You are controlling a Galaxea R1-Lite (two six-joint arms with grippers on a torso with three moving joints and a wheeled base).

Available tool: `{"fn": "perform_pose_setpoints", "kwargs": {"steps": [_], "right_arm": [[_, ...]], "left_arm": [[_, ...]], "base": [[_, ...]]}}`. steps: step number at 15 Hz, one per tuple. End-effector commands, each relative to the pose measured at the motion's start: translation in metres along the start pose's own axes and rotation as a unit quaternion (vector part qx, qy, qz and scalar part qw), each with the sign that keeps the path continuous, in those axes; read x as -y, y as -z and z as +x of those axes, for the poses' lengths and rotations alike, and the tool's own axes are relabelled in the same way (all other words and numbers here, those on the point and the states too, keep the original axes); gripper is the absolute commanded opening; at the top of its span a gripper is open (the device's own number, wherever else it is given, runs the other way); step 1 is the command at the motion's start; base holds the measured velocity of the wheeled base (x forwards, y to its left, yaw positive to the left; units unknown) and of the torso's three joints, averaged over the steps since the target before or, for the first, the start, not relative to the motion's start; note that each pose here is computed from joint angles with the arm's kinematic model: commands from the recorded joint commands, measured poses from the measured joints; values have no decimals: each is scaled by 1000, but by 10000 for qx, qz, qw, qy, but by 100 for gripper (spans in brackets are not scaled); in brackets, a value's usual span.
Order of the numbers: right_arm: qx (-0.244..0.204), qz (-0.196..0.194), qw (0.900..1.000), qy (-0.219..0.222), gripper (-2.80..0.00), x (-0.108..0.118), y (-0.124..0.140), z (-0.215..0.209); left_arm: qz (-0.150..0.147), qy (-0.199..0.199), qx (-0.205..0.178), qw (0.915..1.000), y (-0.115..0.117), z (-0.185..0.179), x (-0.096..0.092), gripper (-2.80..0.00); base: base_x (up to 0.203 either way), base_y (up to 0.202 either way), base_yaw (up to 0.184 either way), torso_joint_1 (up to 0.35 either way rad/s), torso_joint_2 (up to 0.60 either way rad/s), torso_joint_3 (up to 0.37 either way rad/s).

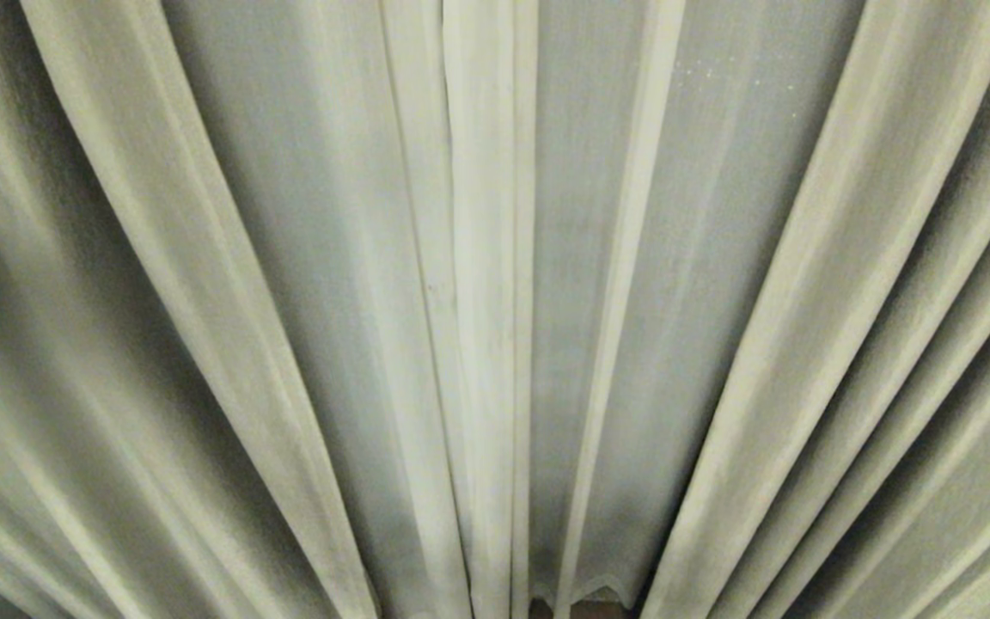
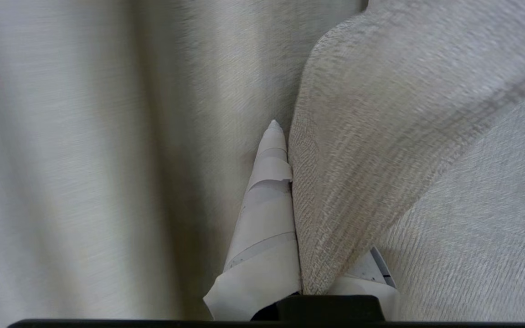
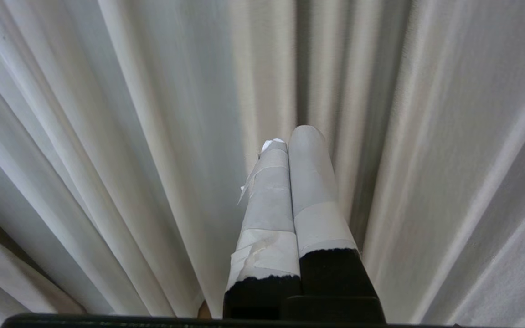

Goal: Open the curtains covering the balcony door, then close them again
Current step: Pull the outer curtains open on both sides

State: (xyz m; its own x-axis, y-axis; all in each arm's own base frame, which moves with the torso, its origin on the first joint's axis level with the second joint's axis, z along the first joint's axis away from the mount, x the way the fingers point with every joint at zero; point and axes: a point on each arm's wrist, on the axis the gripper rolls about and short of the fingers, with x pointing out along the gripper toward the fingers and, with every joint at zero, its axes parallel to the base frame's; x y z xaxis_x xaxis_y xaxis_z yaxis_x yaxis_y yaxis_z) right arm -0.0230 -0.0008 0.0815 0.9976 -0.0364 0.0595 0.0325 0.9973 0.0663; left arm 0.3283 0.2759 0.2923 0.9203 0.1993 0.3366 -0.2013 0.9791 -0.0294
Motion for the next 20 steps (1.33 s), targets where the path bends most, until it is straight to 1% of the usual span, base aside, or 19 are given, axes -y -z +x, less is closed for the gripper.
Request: {"fn": "perform_pose_setpoints", "kwargs": {"steps": [1, 5, 6, 9, 14, 17, 20], "right_arm": [[1, 1, 10000, 2, -280, 0, 0, 0], [1, 1, 10000, 2, -280, 0, 0, 0], [1, 1, 10000, 2, -280, 0, 0, 0], [1, 1, 10000, 2, -280, 0, 0, 0], [1, 1, 10000, 2, -280, 0, 0, 0], [1, 1, 10000, 2, -280, 0, 0, 0], [1, 1, 10000, 2, -280, 0, 0, 0]], "left_arm": [[37, 34, 74, 10000, -8, -2, 3, -280], [31, 33, 46, 10000, -7, -3, 4, -280], [10, 20, 8, 10000, -6, -5, 4, 0], [5, -1, -120, 9999, -4, -13, 8, 0], [-45, -69, -300, 9995, -9, -34, 18, 0], [-85, -174, -541, 9983, -11, -60, 30, 0], [-96, -306, -895, 9955, -8, -100, 47, 0]], "base": [[0, 0, 0, 0, 0, 0], [0, 0, 0, 0, 0, 0], [0, 0, 0, 0, 0, 0], [0, 0, 0, 0, 0, 0], [0, 0, 0, 0, 0, 0], [0, 0, 0, 0, 0, 0], [0, 0, 0, 0, 0, 0]]}}
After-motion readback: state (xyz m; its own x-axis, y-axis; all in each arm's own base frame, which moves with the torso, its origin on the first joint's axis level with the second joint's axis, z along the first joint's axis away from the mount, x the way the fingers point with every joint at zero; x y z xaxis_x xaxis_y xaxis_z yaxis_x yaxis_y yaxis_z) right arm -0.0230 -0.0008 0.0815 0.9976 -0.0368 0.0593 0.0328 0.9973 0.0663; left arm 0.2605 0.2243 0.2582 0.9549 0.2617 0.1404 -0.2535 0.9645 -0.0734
